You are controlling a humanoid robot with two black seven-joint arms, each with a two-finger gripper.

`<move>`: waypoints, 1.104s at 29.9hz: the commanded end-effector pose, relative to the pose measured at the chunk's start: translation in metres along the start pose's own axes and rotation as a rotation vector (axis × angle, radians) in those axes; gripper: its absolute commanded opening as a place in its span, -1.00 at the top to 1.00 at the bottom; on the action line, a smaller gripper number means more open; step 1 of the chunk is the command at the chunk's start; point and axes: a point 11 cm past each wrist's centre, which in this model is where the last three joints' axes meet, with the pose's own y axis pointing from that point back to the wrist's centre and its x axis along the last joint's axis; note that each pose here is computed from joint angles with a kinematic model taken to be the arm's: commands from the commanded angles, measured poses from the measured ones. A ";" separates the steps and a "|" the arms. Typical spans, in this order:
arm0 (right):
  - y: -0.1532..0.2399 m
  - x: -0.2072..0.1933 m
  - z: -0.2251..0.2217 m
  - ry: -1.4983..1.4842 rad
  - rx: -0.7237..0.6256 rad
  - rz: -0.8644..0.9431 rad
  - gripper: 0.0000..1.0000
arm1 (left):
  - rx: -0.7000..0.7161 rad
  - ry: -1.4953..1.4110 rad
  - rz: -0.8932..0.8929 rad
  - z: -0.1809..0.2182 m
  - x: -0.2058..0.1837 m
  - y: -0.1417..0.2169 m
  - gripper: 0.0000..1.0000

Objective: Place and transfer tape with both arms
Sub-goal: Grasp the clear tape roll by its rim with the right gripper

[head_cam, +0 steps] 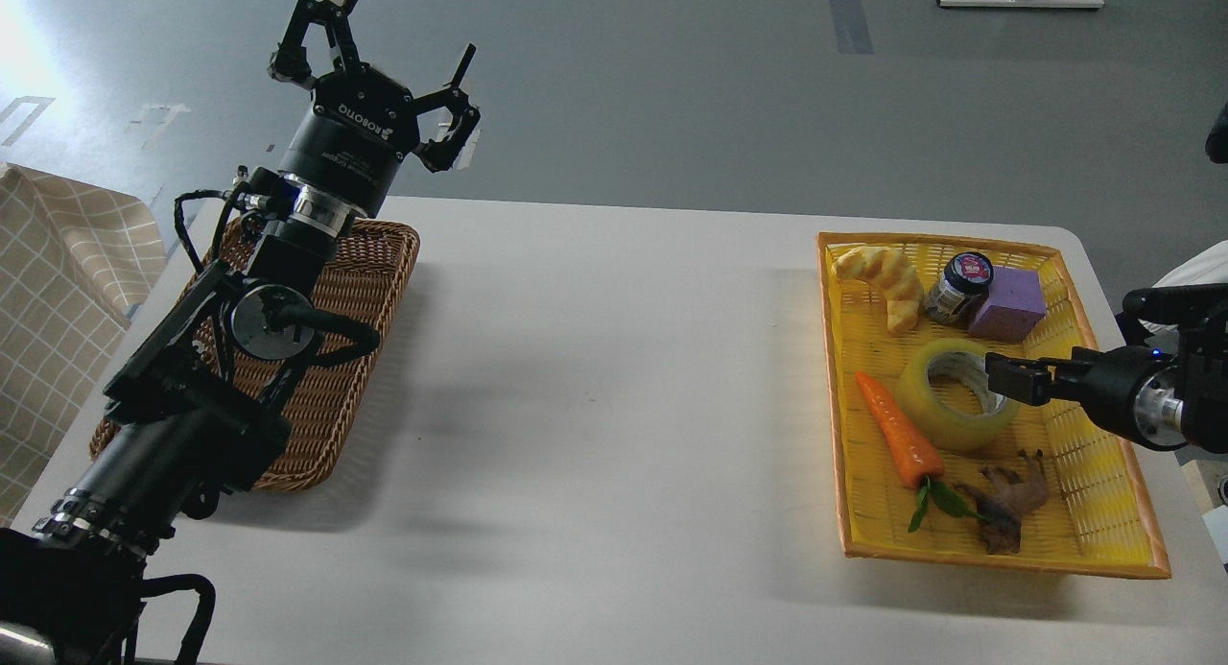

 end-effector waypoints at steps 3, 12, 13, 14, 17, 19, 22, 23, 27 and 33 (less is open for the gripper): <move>-0.007 -0.007 -0.005 0.017 0.000 -0.012 -0.75 | -0.001 0.003 0.000 -0.001 0.000 0.000 -0.95; -0.018 -0.016 -0.005 -0.006 -0.012 -0.033 -0.42 | -0.002 0.001 0.002 0.000 0.000 0.000 -0.95; -0.020 -0.019 -0.003 -0.016 -0.016 -0.040 -0.38 | -0.002 0.001 0.002 0.000 0.000 0.000 -0.95; -0.022 -0.020 -0.001 -0.026 -0.023 -0.044 -0.30 | -0.002 0.003 0.001 -0.001 0.000 0.000 -0.95; -0.024 -0.020 0.001 -0.028 -0.029 -0.046 -0.09 | -0.001 0.003 0.003 -0.001 0.000 0.001 -0.95; -0.024 -0.020 0.000 -0.027 -0.026 -0.045 0.01 | -0.001 0.003 0.003 -0.001 0.000 0.001 -0.95; -0.026 -0.021 -0.005 -0.022 -0.017 -0.050 0.26 | -0.001 0.003 0.003 -0.001 0.000 0.001 -0.95; -0.027 -0.020 -0.006 -0.024 -0.013 -0.049 0.31 | -0.001 0.003 0.003 -0.001 0.000 0.001 -0.95; -0.029 -0.020 -0.011 -0.028 -0.002 -0.049 0.64 | -0.001 0.002 0.003 0.000 0.001 0.001 -0.95; -0.029 -0.020 -0.012 -0.031 0.003 -0.048 1.00 | -0.001 0.003 0.003 -0.001 0.000 0.001 -0.95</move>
